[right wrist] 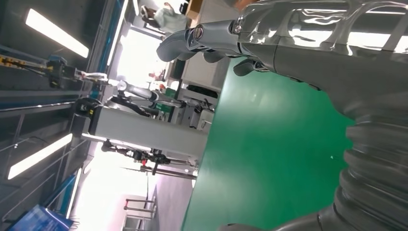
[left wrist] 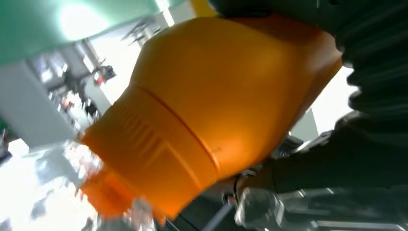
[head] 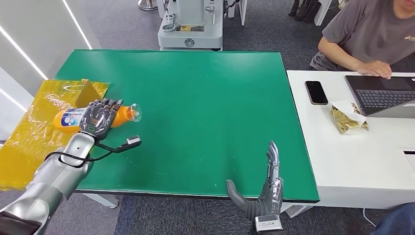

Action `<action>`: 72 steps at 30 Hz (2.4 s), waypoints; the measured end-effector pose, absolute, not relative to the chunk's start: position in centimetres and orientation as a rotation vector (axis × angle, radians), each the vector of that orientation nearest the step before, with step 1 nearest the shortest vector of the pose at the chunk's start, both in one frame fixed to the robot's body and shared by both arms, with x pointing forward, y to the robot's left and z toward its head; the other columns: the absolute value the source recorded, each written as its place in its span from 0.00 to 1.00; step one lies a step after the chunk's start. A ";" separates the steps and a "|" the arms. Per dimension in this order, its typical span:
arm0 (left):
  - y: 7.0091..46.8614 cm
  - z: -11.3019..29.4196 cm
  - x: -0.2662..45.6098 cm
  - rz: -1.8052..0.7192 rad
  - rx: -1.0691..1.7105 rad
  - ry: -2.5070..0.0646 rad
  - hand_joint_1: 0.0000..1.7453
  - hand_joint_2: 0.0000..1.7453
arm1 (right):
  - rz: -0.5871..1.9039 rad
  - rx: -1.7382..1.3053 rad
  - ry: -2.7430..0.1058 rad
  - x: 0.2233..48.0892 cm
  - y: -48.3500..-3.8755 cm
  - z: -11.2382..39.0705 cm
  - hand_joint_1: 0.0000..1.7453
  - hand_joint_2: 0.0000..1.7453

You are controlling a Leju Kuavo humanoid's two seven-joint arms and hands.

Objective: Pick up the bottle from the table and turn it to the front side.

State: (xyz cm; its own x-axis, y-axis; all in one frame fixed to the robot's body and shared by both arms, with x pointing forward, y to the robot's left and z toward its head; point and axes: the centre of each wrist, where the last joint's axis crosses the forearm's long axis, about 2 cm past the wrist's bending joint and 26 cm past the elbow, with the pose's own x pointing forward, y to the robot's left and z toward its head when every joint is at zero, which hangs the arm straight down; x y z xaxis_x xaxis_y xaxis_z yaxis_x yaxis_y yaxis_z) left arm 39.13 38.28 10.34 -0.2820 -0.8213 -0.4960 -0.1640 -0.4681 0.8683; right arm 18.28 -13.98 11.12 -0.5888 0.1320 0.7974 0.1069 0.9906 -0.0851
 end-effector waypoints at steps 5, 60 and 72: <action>38.7 9.3 38.5 -1.824 1.480 -1.134 1.00 1.00 | 0.053 -0.144 -2.210 18.1 -14.0 11.0 0.00 1.00; 46.3 8.3 35.8 -1.861 1.522 -0.568 0.00 0.75 | 0.170 -0.085 -2.188 19.1 -13.7 10.7 0.00 1.00; 46.9 7.7 34.2 -1.745 1.700 -0.853 0.00 1.00 | 0.173 -0.086 -2.187 19.1 -13.7 10.6 0.00 1.00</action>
